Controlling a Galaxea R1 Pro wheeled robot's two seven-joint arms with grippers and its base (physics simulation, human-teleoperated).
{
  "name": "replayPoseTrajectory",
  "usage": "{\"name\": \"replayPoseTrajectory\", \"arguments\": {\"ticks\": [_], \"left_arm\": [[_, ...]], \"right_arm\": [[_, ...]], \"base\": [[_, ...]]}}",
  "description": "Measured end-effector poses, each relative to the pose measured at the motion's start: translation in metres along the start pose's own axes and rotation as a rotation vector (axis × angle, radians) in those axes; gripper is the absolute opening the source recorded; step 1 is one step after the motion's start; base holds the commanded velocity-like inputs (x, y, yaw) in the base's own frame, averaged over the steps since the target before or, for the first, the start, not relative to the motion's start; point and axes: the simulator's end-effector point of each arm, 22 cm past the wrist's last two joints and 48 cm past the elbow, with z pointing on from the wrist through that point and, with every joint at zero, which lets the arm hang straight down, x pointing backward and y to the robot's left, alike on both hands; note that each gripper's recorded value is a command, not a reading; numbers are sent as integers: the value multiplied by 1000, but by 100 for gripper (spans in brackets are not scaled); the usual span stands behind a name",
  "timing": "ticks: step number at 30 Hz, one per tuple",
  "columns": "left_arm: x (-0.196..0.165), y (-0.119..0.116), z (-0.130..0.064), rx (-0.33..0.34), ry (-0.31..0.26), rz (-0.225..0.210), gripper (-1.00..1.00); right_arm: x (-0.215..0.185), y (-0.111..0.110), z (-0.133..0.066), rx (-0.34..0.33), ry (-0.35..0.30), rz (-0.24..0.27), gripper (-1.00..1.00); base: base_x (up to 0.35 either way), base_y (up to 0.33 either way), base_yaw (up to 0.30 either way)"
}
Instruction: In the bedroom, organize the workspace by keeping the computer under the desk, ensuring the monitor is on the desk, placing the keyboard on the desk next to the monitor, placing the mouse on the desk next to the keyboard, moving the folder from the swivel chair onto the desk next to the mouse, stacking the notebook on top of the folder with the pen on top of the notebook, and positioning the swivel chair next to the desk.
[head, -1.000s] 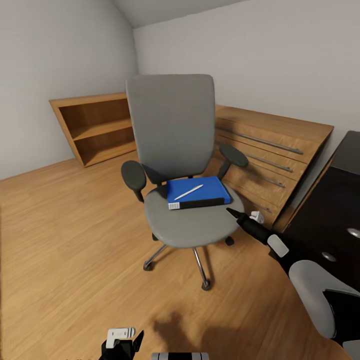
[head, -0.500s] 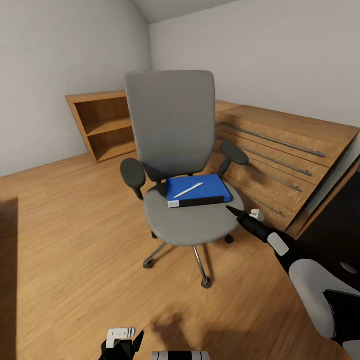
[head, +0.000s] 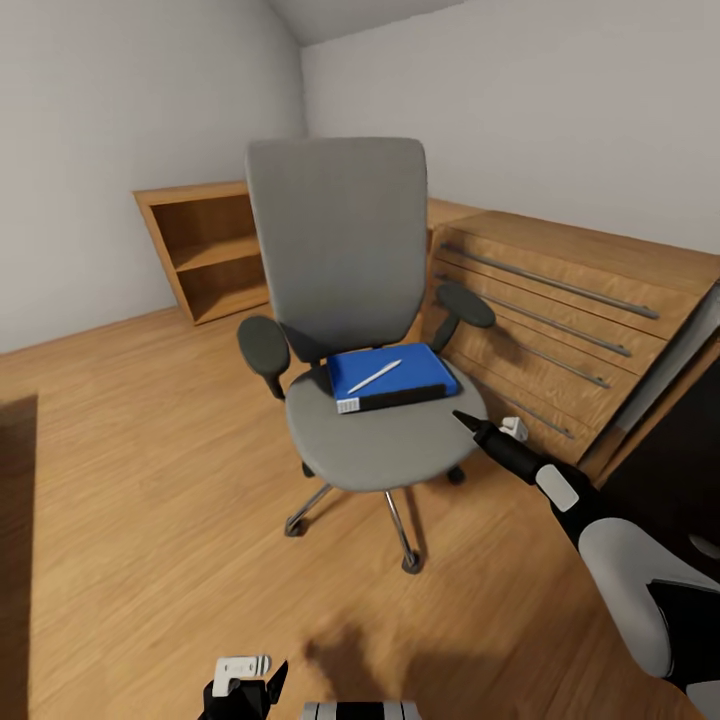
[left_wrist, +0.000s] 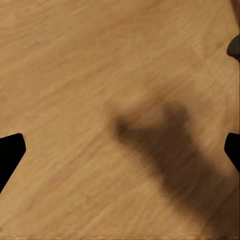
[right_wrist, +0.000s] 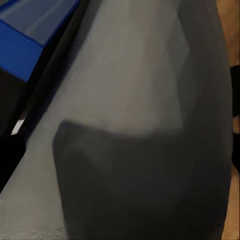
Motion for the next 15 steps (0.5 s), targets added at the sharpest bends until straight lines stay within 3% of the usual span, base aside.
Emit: {"name": "replayPoseTrajectory", "arguments": {"ticks": [5, 15], "left_arm": [[-1, 0, 0, 1, -2, 1, 100], [-3, -8, 0, 13, -6, 6, 100]], "right_arm": [[-1, 0, -1, 1, -1, 3, 100], [7, -9, -6, 20, 15, 28, 100]], "base": [[-221, 0, -50], [-27, 0, -38]]}}
